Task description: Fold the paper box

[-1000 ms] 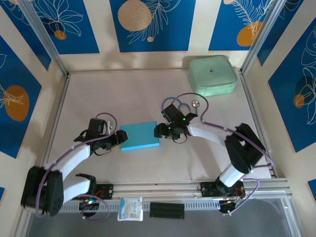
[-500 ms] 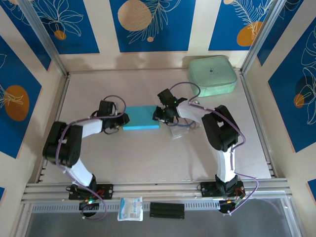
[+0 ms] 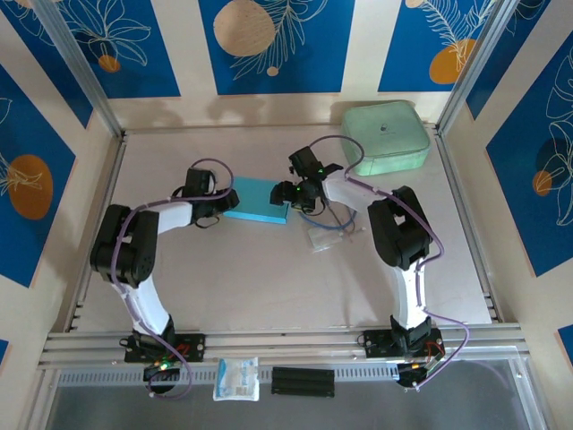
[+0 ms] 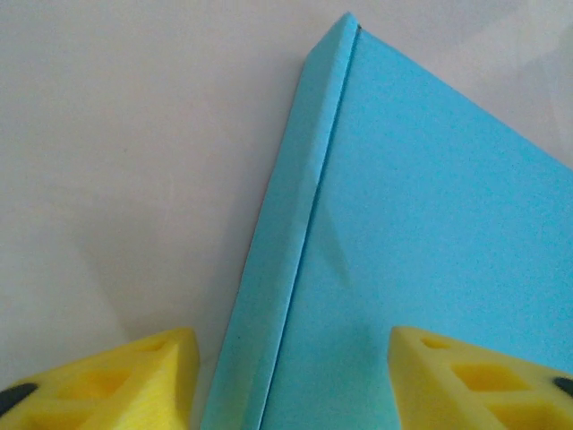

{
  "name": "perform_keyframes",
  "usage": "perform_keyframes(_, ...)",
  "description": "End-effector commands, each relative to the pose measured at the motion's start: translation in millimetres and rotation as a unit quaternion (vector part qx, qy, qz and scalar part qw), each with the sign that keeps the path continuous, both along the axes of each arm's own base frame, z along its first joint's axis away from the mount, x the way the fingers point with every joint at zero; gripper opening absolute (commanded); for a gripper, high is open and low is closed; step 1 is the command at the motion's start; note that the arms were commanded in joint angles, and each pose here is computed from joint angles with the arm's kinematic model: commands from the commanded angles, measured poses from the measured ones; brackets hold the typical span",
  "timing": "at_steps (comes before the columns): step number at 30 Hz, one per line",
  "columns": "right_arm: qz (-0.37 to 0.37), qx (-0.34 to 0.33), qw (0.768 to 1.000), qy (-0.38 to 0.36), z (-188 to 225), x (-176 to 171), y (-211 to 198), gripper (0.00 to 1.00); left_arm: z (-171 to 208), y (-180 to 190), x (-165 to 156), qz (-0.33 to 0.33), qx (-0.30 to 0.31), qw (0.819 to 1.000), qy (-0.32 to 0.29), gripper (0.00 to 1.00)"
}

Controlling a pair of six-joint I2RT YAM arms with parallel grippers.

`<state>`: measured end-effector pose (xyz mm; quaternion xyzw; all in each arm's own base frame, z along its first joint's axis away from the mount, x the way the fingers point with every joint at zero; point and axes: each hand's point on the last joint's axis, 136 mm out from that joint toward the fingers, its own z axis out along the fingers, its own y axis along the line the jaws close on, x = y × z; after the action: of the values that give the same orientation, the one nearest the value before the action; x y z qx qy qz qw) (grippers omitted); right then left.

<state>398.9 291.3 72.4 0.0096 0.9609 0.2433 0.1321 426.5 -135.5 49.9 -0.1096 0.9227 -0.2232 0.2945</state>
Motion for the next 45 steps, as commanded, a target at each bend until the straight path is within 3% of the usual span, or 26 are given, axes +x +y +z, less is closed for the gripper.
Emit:
perform_keyframes(1, 0.022, -0.001, 0.998, -0.053, 57, -2, -17, 0.82, 42, 4, -9, 0.008, -0.004, 0.999, -0.045, 0.67)
perform_keyframes(5, 0.009, -0.014, 0.993, -0.114, 99, -15, -52, 0.9, 85, 13, -34, 0.006, -0.001, 0.995, -0.095, 0.78)
perform_keyframes(10, -0.075, -0.068, 0.968, -0.229, 134, -45, -143, 0.91, 119, 44, -85, 0.0, 0.073, 0.981, -0.18, 0.89)
perform_keyframes(16, -0.187, -0.118, 0.91, -0.351, 106, -68, -262, 0.93, 127, 113, -124, 0.089, 0.234, 0.926, -0.284, 0.99)
perform_keyframes(20, -0.203, -0.119, 0.888, -0.395, 71, -74, -302, 0.96, 115, 120, -123, 0.058, 0.313, 0.896, -0.311, 0.99)
perform_keyframes(24, -0.206, -0.08, 0.891, -0.396, 47, -65, -308, 0.97, 94, 122, -109, 0.048, 0.329, 0.893, -0.304, 0.99)
perform_keyframes(32, -0.111, -0.077, 0.886, -0.443, 47, -15, -271, 0.99, 76, 104, -59, 0.012, 0.296, 0.886, -0.356, 0.99)
perform_keyframes(35, -0.084, -0.099, 0.894, -0.428, 17, -5, -257, 0.99, 56, 121, -44, 0.041, 0.281, 0.898, -0.335, 0.99)
perform_keyframes(37, -0.086, -0.093, 0.891, -0.437, 24, -3, -257, 0.99, 50, 126, -39, 0.045, 0.265, 0.903, -0.336, 0.99)
perform_keyframes(39, -0.088, -0.102, 0.896, -0.424, 21, -4, -259, 0.99, 41, 131, -34, 0.046, 0.267, 0.917, -0.294, 0.99)
perform_keyframes(45, -0.085, -0.109, 0.893, -0.428, 22, -3, -258, 0.99, 43, 130, -33, 0.045, 0.268, 0.913, -0.303, 0.99)
